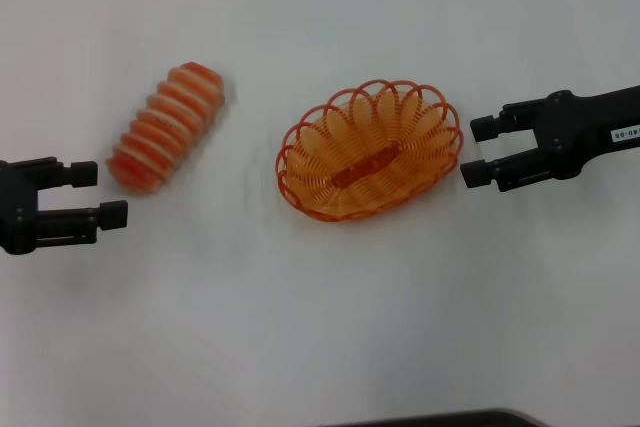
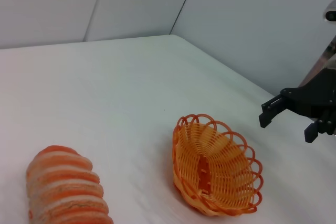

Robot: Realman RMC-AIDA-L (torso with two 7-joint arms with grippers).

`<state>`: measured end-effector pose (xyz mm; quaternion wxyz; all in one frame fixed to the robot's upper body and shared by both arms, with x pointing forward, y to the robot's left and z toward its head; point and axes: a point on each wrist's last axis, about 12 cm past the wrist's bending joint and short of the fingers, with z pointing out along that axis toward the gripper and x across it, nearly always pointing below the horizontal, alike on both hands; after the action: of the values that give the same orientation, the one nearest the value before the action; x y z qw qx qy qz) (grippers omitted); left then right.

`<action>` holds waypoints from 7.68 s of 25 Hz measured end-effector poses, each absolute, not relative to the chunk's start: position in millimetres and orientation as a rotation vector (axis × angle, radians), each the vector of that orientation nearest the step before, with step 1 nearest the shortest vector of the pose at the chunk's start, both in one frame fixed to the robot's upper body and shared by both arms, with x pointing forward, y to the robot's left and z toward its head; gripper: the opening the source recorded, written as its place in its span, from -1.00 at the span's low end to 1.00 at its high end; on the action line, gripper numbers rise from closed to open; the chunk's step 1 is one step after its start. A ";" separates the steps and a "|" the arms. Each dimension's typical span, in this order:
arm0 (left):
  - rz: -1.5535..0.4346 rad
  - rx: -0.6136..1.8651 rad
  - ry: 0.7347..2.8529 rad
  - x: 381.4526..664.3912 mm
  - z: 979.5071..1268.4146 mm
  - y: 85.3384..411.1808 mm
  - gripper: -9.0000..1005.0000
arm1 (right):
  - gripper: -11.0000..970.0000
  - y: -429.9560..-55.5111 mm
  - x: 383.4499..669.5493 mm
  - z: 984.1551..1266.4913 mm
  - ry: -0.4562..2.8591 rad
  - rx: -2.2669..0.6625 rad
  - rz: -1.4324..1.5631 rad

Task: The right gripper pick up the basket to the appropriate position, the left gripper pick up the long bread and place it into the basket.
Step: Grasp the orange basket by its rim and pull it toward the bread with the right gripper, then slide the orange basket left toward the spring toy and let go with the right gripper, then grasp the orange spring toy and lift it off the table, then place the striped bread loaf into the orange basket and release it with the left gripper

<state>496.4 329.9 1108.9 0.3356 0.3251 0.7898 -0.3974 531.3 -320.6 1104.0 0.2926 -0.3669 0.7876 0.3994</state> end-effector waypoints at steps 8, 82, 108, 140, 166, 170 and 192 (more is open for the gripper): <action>-1.033 0.860 2.056 497.3 1110.6 328.5 0.64 | 0.77 -318.9 534.2 1106.2 2.101 -0.984 1.066; -0.988 0.853 2.088 503.4 1121.3 326.2 0.62 | -0.85 -271.5 591.7 1116.8 2.568 -0.499 1.001; -0.954 0.865 2.077 513.6 1126.0 323.4 0.62 | -0.33 -301.8 586.6 1128.0 2.287 -0.298 1.077; -0.582 0.749 2.251 587.1 1102.4 251.2 0.57 | 0.89 -293.6 536.2 1115.7 2.057 -1.044 1.006; -0.508 0.742 2.183 586.8 1096.3 240.7 -0.07 | 0.89 -291.7 541.5 1114.3 2.066 -1.014 0.993; -0.527 0.732 2.120 584.8 1113.4 245.8 -0.15 | 0.89 -293.3 541.7 1115.1 2.068 -1.016 0.989; -0.802 1.347 1.991 600.6 1125.0 132.1 -0.44 | 0.89 -298.8 537.4 1110.3 2.164 -1.076 0.972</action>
<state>600.6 132.1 1125.0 0.2990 0.5073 0.7498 -0.3018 537.4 -298.8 1110.3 0.2650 -0.3983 0.8011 0.3596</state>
